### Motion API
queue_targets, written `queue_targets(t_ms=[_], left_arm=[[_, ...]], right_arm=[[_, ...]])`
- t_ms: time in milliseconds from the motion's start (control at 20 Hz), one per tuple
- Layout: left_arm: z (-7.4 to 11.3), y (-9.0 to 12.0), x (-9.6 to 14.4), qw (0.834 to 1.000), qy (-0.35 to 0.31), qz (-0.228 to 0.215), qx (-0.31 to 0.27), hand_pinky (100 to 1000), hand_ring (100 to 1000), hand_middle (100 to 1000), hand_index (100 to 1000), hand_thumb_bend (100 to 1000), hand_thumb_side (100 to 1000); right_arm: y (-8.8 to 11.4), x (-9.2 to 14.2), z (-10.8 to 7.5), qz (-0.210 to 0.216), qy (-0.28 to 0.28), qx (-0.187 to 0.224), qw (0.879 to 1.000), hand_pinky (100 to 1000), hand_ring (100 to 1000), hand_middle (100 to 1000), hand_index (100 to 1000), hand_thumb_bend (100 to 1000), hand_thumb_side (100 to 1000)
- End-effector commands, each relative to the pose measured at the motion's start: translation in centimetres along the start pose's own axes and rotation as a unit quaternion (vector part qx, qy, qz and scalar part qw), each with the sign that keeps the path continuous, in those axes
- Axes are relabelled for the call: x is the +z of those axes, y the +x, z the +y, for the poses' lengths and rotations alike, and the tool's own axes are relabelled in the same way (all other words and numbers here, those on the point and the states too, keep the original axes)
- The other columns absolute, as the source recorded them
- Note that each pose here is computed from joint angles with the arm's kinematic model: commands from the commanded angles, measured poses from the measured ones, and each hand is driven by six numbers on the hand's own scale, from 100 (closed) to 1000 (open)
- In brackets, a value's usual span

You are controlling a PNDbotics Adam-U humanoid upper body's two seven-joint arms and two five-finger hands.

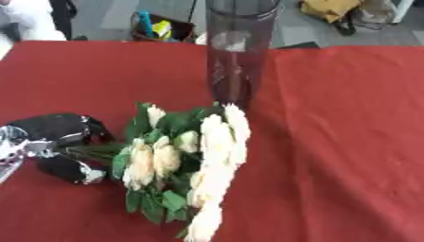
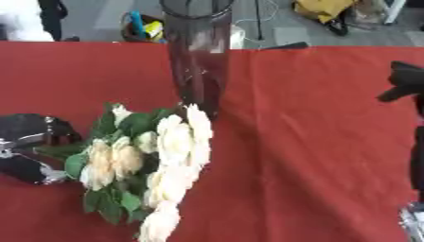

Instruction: Arrange flowers into the vase.

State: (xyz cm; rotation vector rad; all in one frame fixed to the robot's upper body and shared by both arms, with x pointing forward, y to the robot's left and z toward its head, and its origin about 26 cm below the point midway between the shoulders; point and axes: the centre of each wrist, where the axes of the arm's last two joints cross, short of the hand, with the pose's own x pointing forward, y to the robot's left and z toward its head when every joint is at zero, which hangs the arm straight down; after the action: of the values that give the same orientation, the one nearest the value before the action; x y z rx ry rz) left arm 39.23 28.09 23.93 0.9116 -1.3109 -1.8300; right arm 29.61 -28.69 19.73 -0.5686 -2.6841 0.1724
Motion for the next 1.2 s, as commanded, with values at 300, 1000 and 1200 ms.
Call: queue_targets(t_ms=[300, 1000, 1200], left_arm=[[1.33, -0.03, 0.66, 0.999, 0.041, 0.004, -0.011, 554, 599, 683, 752, 386, 668], [0.92, -0.49, 0.09, 0.998, 0.061, 0.012, 0.013, 430, 509, 599, 712, 235, 523], [0.92, -0.4, -0.09, 0.997, 0.069, 0.012, 0.014, 353, 446, 533, 653, 180, 476]], right_arm=[[0.4, -0.5, 0.1, -0.009, 0.007, 0.003, 1.0, 787, 816, 453, 735, 100, 1000], [0.45, -0.41, 0.37, -0.006, 0.014, 0.005, 1.0, 792, 818, 447, 730, 100, 1000], [0.46, -0.38, 0.47, -0.004, 0.015, 0.006, 1.0, 794, 819, 445, 729, 100, 1000]])
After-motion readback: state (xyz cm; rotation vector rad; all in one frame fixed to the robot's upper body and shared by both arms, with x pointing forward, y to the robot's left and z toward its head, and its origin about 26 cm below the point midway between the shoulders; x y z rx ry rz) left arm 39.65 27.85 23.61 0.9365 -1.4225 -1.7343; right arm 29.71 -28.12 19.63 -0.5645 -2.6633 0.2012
